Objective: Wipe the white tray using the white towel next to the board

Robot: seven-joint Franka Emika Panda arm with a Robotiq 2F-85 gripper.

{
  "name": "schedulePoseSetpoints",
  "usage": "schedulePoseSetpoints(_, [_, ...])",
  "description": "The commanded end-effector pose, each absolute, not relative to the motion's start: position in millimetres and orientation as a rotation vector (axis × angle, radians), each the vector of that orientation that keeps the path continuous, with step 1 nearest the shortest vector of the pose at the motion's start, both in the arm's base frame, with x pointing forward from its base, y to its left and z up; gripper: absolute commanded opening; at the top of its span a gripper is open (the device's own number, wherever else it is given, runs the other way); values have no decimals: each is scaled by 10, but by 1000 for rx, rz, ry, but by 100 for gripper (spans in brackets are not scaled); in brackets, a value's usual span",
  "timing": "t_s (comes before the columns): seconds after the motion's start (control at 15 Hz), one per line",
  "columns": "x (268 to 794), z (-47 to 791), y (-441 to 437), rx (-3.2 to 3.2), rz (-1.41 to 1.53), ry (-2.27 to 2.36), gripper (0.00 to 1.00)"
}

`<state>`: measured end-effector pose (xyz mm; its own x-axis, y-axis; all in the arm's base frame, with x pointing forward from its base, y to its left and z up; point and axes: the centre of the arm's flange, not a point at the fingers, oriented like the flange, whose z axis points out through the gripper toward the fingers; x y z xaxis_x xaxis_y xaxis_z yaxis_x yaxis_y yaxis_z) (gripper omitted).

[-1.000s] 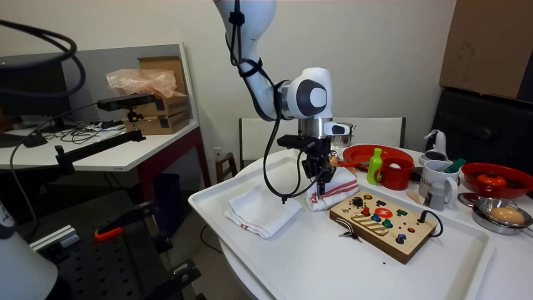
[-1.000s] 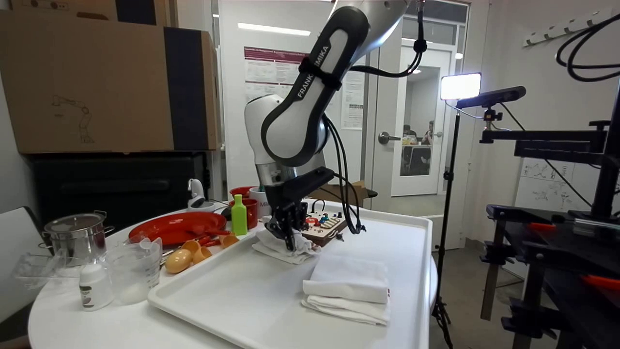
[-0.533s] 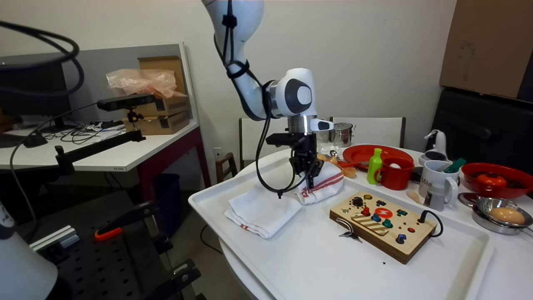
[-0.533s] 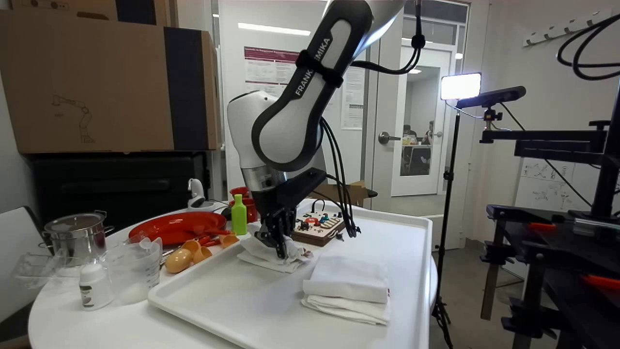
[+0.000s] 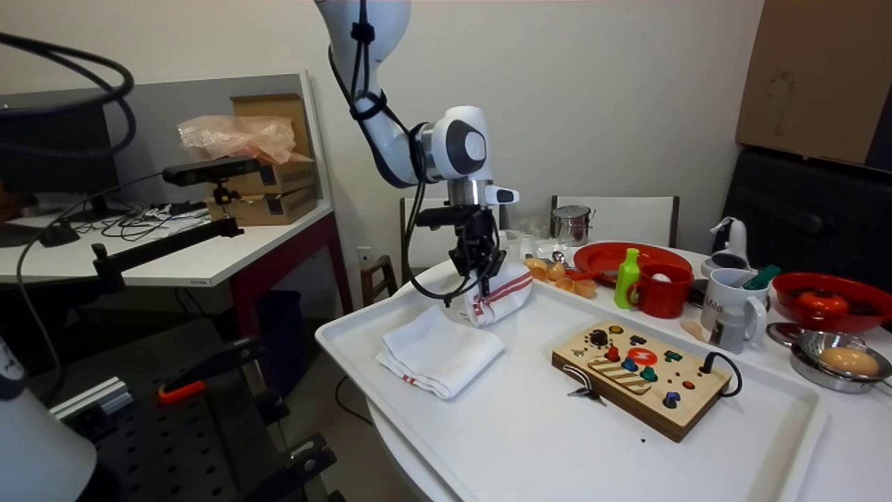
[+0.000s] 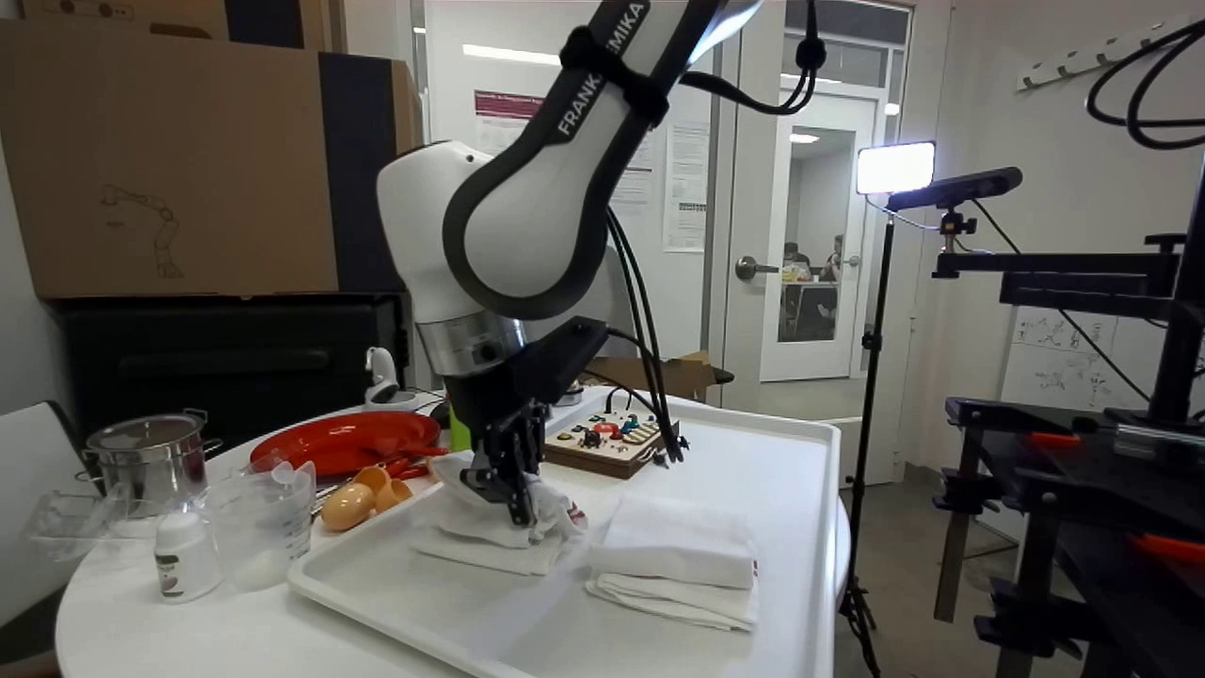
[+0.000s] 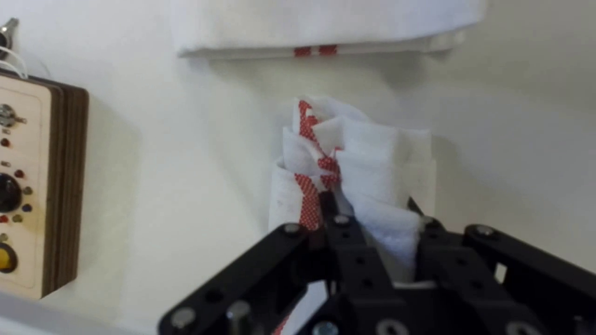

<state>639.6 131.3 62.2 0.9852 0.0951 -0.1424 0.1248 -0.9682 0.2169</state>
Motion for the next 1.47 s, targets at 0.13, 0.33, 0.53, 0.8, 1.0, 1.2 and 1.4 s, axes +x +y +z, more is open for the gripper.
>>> schedulePoseSetpoints(0.13, [6294, 896, 1681, 2887, -299, 214, 5])
schedulePoseSetpoints(0.33, [6271, 852, 1729, 2905, -243, 207, 5])
schedulePoseSetpoints(0.53, [6290, 781, 1675, 2930, -181, 150, 5])
schedulePoseSetpoints(0.8, [6336, 742, 1664, 2976, -167, 36, 5])
schedulePoseSetpoints(1.0, [6338, 717, 1754, 2990, -167, 47, 5])
schedulePoseSetpoints(1.2, [6323, 733, 1947, 2996, -122, 100, 5])
schedulePoseSetpoints(1.4, [6306, 720, 2172, 2986, -60, 169, 5])
